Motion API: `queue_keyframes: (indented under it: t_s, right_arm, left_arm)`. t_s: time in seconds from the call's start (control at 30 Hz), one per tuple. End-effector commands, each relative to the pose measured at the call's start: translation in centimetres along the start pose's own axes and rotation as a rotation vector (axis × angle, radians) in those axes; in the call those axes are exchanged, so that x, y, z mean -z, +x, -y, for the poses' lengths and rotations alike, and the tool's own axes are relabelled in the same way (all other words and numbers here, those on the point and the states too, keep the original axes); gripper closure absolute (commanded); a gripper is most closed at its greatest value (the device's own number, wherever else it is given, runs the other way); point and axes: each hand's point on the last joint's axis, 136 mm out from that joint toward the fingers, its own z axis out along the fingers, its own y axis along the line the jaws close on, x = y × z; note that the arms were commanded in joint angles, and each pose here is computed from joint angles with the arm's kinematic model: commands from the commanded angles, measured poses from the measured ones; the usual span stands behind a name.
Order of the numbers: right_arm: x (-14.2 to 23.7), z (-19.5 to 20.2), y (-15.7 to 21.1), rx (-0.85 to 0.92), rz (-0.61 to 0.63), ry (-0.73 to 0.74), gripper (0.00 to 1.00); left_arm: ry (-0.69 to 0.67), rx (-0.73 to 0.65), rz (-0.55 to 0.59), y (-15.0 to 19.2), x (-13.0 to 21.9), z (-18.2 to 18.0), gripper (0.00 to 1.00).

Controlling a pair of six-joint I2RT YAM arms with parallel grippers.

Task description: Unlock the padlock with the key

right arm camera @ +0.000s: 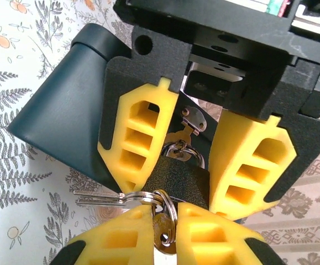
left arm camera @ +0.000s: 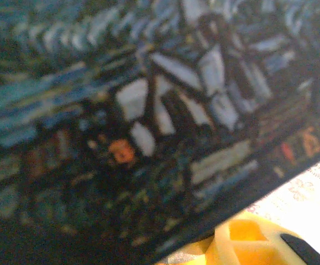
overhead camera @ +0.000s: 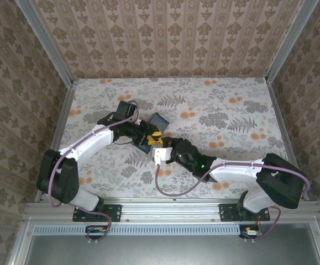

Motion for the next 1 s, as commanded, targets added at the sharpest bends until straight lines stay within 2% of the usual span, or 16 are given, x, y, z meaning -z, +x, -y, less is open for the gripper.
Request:
queue_keyframes:
  t_s: [0.0, 0.5, 0.7, 0.77, 0.97]
  right_arm:
    - [-0.3, -0.5, -1.5, -0.191, 0.078, -0.077, 0.93]
    - [-0.9, 1.0, -1.1, -0.724, 0.086, -0.085, 0.95]
    - [-1.0, 2.2, -0.2, -1.014, 0.073, -0.042, 0.97]
    - [-1.1, 2.8, 0.2, -1.158, 0.077, -0.025, 1.00]
    - [-1.6, 2.8, 0.3, -1.518, 0.062, -0.053, 1.00]
  left_arm:
    - [0.096, -0.068, -0.018, 0.8, 0.7, 2.6, 0.95]
    - [0.124, -0.080, 0.002, 0.4, 1.7, 2.8, 0.95]
    - [0.129, -0.083, 0.014, 0.1, 2.0, 2.3, 0.96]
    - [0.128, -0.078, 0.015, 0.0, 1.9, 2.0, 0.95]
    - [0.122, -0.095, 0.017, 0.1, 2.1, 2.2, 0.95]
